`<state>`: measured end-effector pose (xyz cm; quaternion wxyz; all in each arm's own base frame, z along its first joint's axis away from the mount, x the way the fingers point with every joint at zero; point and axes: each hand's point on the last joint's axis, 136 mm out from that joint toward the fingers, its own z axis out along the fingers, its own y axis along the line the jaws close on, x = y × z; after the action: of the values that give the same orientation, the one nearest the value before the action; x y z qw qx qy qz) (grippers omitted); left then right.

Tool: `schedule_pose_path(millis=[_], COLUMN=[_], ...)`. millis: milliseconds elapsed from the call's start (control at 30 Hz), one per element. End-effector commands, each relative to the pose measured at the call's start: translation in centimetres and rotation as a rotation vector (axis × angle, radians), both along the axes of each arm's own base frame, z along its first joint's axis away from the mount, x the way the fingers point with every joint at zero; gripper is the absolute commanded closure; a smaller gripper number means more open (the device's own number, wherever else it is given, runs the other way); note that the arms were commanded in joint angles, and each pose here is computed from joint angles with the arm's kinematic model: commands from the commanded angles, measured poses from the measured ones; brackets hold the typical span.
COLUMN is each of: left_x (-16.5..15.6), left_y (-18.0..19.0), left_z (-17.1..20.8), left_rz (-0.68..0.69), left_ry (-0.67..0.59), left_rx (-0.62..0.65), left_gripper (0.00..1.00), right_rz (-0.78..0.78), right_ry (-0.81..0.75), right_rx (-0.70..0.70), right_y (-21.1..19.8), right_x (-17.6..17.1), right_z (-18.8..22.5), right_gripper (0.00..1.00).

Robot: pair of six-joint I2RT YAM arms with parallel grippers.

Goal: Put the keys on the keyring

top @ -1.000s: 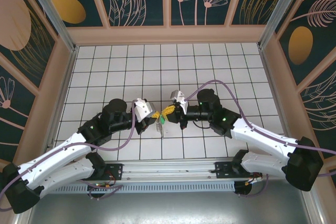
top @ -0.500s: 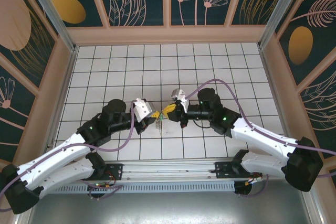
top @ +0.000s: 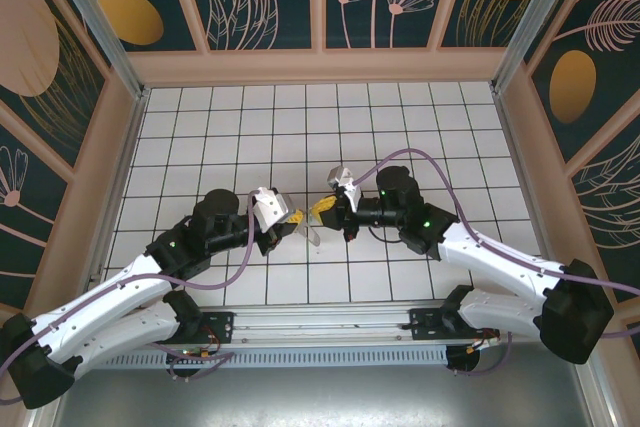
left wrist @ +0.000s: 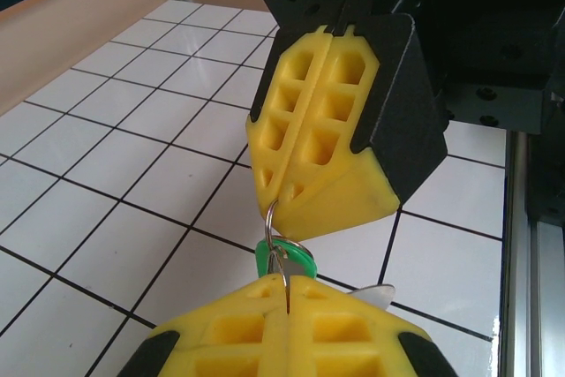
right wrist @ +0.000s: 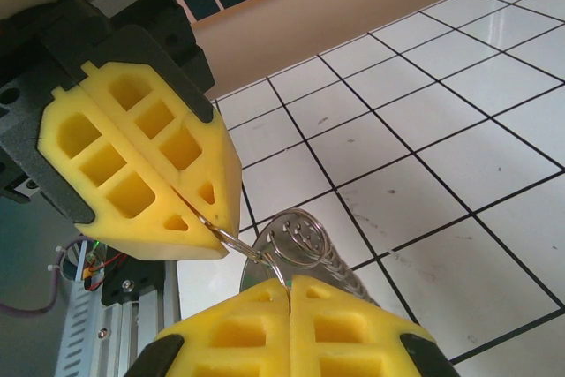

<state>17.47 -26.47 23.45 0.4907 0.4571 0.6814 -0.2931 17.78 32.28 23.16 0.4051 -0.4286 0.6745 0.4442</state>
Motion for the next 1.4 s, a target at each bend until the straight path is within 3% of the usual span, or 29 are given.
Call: schedule_pose_path(millis=[0, 433, 733, 900, 1100, 1367], left_x=[-0.8, -0.8, -1.6, -2.5, -3.7, -4.5], left_y=[-0.5, -0.2, -0.6, -0.8, -1.1, -1.3], left_z=[2.6, 3.4, 4.3, 5.3, 6.4, 6.6], left_rz=[-0.048, -0.038, -0.083, -0.129, -0.186, -0.229], left_ry=[-0.057, -0.079, -0.084, -0.085, -0.082, -0.062], left_rx=[-0.061, -0.078, -0.126, -0.188, -0.262, -0.276], left_gripper=[1.0, 1.0, 1.0, 1.0, 1.0, 1.0], right_rz=[-0.066, -0.013, -0.07, -0.002, 0.088, 0.179], right_ry=[0.006, 0.043, -0.104, -0.211, -0.264, -0.299], right_rx=[-0.005, -0.002, 0.046, 0.144, 0.177, 0.217], right_y=[-0.4, -0.1, -2.5, -3.0, -2.6, -2.2], right_x=[1.6, 0.8, 0.0, -2.1, -3.8, -5.2], right_z=[0.1, -0.3, 2.3, 5.0, 5.5, 6.5], right_gripper=[1.0, 0.99, 0.72, 0.65, 0.62, 0.65])
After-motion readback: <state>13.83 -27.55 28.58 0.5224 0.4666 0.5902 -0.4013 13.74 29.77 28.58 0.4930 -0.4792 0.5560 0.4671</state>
